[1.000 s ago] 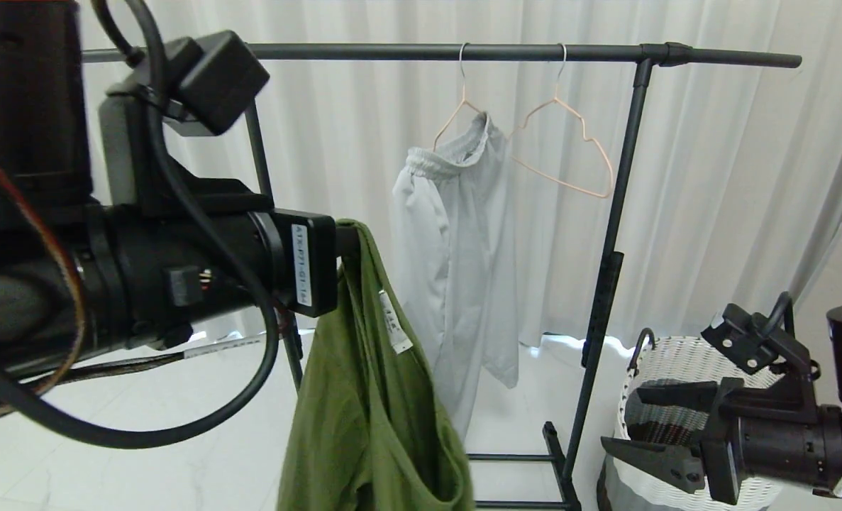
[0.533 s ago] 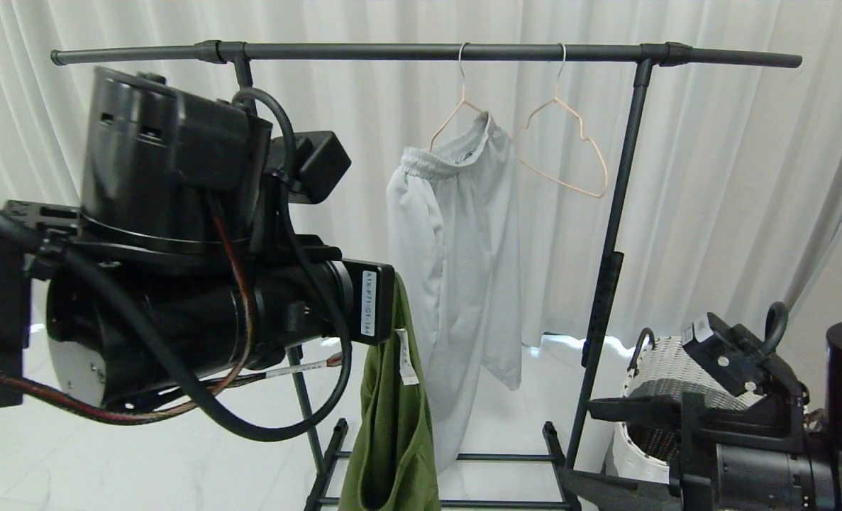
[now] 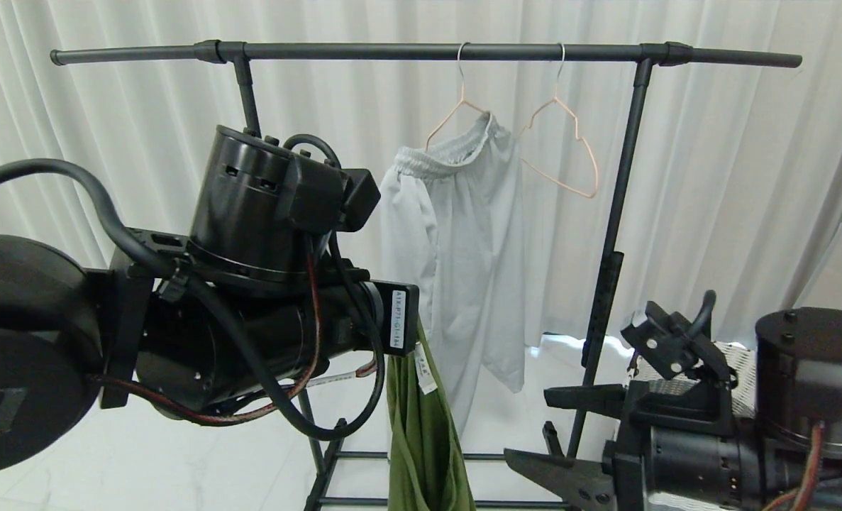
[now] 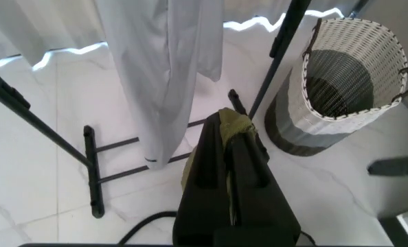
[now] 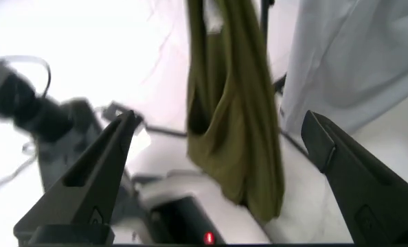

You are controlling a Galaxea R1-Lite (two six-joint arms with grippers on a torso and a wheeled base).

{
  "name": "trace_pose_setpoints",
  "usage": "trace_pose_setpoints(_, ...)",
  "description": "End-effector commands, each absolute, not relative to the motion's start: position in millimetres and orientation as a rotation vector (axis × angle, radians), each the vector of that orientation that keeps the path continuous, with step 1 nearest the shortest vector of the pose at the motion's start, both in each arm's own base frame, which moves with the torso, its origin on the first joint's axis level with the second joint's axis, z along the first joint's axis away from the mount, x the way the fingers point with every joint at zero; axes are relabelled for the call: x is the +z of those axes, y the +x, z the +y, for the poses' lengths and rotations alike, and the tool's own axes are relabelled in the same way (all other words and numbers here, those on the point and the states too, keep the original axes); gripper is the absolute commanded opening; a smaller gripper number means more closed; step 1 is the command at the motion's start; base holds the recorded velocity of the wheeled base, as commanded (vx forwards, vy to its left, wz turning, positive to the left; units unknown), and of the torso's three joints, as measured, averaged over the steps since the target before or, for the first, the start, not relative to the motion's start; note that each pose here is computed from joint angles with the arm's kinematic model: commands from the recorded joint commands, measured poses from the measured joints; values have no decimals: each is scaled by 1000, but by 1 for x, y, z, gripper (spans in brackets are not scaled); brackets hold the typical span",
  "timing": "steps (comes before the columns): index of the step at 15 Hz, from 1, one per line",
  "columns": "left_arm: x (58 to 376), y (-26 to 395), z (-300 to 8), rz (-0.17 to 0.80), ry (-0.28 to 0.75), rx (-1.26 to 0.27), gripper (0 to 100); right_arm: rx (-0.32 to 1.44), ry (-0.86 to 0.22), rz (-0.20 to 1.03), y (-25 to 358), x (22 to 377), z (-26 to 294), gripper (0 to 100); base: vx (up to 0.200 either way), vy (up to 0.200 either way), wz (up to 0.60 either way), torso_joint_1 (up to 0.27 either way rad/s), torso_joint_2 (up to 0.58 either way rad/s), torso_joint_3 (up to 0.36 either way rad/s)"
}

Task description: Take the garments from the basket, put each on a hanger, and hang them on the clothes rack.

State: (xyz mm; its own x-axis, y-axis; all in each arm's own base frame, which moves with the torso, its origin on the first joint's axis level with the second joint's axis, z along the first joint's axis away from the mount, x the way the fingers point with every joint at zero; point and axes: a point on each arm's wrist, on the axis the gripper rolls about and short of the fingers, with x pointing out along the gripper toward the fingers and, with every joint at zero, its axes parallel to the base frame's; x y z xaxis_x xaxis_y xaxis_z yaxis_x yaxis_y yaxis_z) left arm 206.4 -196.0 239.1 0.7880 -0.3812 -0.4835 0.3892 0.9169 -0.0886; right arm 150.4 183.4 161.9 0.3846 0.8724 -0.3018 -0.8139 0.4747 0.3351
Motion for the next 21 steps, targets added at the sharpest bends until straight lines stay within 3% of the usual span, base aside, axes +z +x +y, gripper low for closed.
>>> trace_pose_setpoints(1, 238, 207, -198, 522, 16, -414, 0, 1068, 164, 485, 168, 152, 214, 100, 0, 0, 0, 0, 0, 0)
trace_pose_setpoints(9, 248, 193, -210, 513, -79, -456, 0, 1000, 147, 523, 194, 127, 268, 100, 0, 0, 0, 0, 0, 0)
trace_pose_setpoints(13, 252, 190, -207, 495, -76, -448, 0, 871, 128, 543, 201, 114, 255, 100, 0, 0, 0, 0, 0, 0)
trace_pose_setpoints(17, 245, 189, -207, 484, 32, -449, 0, 853, 116, 560, 190, 115, 233, 100, 0, 0, 0, 0, 0, 0)
trace_pose_setpoints(21, 245, 184, -211, 484, 39, -472, 0, 864, 66, 572, 176, 112, 217, 100, 0, 0, 0, 0, 0, 0)
